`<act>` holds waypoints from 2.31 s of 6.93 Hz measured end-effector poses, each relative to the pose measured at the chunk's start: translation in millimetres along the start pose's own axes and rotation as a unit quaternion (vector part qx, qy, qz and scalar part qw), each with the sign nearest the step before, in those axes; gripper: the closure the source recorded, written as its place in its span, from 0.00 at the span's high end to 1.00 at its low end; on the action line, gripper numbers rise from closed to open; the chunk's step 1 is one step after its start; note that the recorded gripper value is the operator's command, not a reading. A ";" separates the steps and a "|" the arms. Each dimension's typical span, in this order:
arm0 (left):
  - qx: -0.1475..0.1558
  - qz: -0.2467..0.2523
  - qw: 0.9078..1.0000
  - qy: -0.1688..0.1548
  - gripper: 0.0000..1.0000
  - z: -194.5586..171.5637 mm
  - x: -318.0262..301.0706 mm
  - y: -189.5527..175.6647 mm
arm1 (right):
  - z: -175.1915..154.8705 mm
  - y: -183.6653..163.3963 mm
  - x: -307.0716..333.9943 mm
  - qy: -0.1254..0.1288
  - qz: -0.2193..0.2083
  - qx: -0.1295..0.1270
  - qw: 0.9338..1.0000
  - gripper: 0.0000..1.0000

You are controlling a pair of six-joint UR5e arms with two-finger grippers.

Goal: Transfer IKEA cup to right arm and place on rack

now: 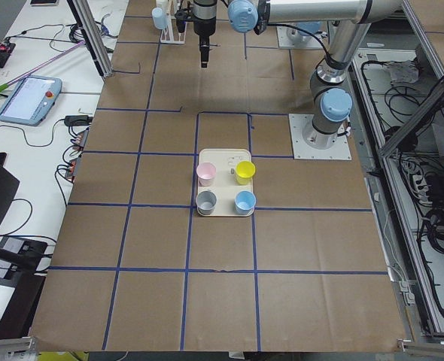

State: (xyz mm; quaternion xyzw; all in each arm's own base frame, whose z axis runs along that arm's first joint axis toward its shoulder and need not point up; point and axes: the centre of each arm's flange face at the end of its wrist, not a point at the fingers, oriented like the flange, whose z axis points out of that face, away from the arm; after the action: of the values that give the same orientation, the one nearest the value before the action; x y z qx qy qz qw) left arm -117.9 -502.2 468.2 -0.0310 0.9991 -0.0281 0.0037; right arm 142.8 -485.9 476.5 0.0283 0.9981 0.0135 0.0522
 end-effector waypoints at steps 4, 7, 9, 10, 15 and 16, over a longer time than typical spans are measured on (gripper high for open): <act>0.020 0.000 1.000 -0.004 1.00 -5.2 -1.0 -15.8 | -3.1 24.7 -46.6 0.059 -0.034 0.008 0.998 1.00; 0.019 -0.001 1.000 -0.003 1.00 -5.2 -0.9 -17.7 | -7.9 27.0 -44.1 0.058 -0.026 0.010 0.998 1.00; 0.020 -0.001 1.000 -0.003 1.00 -5.4 -0.9 -17.3 | -7.5 24.4 -38.9 0.057 -0.020 0.011 0.998 1.00; 0.020 -0.001 1.000 -0.002 1.00 -6.1 -0.8 -17.0 | -7.6 22.6 -33.9 0.056 -0.014 0.011 0.998 1.00; 0.020 0.000 1.000 0.001 1.00 -5.9 -0.3 -12.4 | -7.5 20.3 -27.6 0.055 -0.006 0.011 0.998 1.00; 0.020 0.000 1.000 0.000 1.00 -6.0 -0.4 -11.4 | -7.3 20.9 -29.2 0.055 -0.008 0.011 0.998 1.00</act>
State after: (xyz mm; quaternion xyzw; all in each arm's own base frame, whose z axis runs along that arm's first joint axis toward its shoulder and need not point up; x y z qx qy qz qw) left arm -116.8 -513.2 474.9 -0.0312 0.9983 -0.0486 0.0039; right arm 172.1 -466.9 487.4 0.0201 0.9998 0.0037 -0.0029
